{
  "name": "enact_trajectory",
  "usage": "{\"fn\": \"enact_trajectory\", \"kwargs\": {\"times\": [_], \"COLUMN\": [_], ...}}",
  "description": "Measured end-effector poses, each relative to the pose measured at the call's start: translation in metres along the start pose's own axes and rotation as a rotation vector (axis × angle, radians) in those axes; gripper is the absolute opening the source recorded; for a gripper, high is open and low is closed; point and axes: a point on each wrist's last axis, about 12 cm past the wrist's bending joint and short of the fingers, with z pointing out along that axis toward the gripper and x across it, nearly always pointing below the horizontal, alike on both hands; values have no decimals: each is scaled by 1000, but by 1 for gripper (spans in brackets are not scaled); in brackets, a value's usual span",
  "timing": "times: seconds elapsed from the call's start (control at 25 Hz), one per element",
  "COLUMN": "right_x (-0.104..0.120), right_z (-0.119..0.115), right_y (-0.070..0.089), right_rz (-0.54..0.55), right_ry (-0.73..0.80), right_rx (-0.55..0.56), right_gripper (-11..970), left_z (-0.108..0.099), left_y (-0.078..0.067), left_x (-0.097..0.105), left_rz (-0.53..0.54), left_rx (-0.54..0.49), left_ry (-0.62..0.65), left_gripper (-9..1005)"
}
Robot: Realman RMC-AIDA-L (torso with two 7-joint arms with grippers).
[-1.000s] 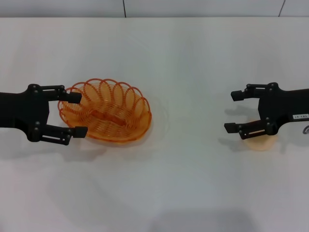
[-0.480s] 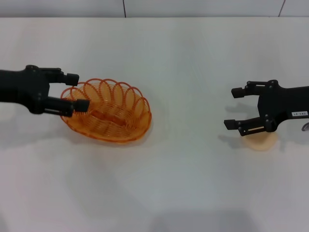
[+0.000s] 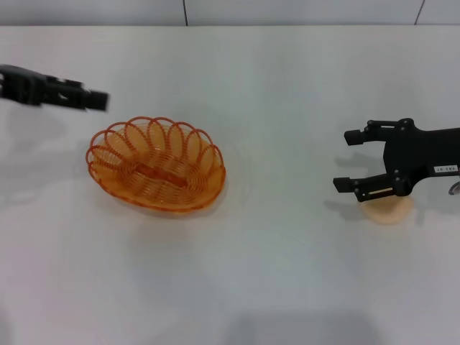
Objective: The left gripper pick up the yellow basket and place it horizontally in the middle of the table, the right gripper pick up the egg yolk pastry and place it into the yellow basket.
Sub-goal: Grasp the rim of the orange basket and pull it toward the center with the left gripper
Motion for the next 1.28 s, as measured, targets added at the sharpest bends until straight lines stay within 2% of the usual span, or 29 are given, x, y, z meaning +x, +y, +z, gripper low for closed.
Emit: {"fn": "enact_trajectory", "kwargs": {"times": [0.08,0.24,0.48,0.68,0.84,1.08,1.28], "right_x": [0,-1,-5,-6,-6,-8,-8], "right_z": [0,1,8,11,12,14,14], "right_y": [0,0,1,3,4,4,2], "right_rz": [-1,-4,-24,-25,-28,-34,-37], "right_ry": [-1,-1,-9,-17,-14,-14,-11], "right_rx": [-3,-1,-19,-24,-30,-34,-28], "right_gripper": [885,885,885,884,884,885,885], "left_z": [-6,-7,12,42,63,83,91], "left_y": [5,11,20,25,30,30,29], "left_x": [-9,-21,-27,-20,-11,-2,2], "left_rz": [-63,-108,-111,-95,-101,-105,-96], "left_rx": [-64,-177,-332,-351,-351,-345,-346], "left_ry": [32,137,307,362,358,352,355], "left_gripper": [872,872,871,870,870,869,869]}}
